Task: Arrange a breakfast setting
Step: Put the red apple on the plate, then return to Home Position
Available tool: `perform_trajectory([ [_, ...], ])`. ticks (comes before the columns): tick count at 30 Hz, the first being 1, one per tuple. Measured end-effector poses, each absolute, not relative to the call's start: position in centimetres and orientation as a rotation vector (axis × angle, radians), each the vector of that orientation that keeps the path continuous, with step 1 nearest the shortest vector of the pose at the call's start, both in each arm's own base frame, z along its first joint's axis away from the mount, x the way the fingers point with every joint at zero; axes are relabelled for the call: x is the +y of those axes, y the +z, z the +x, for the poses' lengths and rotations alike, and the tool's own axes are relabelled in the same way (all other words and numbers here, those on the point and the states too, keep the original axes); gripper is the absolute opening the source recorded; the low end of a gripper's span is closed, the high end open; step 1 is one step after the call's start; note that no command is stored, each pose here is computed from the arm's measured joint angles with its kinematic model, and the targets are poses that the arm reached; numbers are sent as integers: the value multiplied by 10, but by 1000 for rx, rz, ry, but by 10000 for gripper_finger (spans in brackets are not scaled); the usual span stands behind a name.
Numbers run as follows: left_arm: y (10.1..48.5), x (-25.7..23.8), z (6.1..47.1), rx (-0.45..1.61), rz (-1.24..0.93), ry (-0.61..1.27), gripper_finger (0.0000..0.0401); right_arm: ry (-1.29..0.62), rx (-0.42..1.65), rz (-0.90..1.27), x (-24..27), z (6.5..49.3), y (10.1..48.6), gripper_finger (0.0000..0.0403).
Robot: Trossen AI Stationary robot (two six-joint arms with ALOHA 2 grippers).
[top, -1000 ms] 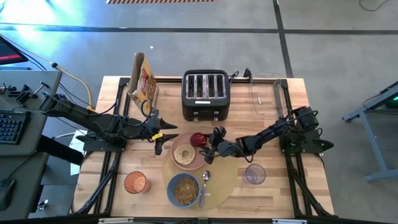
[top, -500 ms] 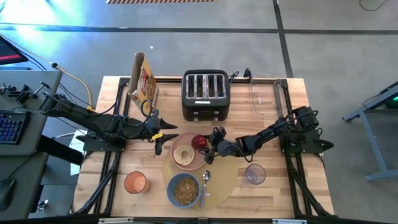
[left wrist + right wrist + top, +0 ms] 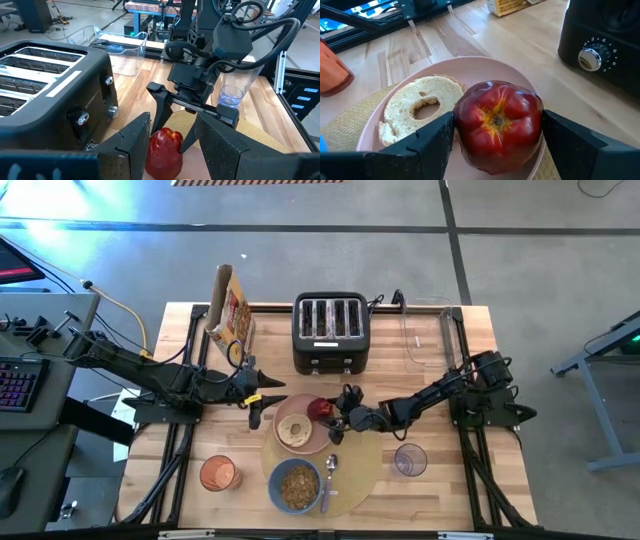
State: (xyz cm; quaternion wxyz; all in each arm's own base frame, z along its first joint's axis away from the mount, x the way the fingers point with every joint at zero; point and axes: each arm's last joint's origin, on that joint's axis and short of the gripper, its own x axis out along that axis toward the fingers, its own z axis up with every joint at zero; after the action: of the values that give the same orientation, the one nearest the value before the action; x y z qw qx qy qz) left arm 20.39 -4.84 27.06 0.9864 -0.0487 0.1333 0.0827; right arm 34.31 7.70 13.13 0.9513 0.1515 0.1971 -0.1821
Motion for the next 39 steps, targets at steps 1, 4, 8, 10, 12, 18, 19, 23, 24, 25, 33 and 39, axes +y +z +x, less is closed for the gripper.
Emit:
perform_trajectory([
  [1,271,-48,204,267,-98,166,151,-367,402,309,77,343,131,275],
  [4,271,-48,204,267,-98,166,151,-355,405,337,78,343,131,285],
  [8,271,-48,204,268,-98,167,151,-343,406,353,82,342,131,287],
  [10,271,-48,204,268,-98,167,151,-339,407,352,83,342,131,287],
  [12,271,-48,204,268,-98,167,151,-339,407,361,85,341,132,287],
  [18,271,-48,204,267,-98,167,151,-355,409,359,88,337,137,287],
  [19,271,-48,204,268,-98,167,151,-353,409,358,89,337,137,287],
  [23,271,-48,204,268,-98,166,151,-359,412,378,90,336,137,287],
  [24,271,-48,204,268,-98,166,151,-360,417,386,91,335,136,288],
  [25,271,-48,204,268,-98,167,151,-358,420,389,91,335,136,288],
  [33,271,-48,204,268,-98,166,151,-368,412,385,92,335,136,288],
  [39,271,-48,204,268,-98,166,151,-371,395,384,92,335,141,288],
])
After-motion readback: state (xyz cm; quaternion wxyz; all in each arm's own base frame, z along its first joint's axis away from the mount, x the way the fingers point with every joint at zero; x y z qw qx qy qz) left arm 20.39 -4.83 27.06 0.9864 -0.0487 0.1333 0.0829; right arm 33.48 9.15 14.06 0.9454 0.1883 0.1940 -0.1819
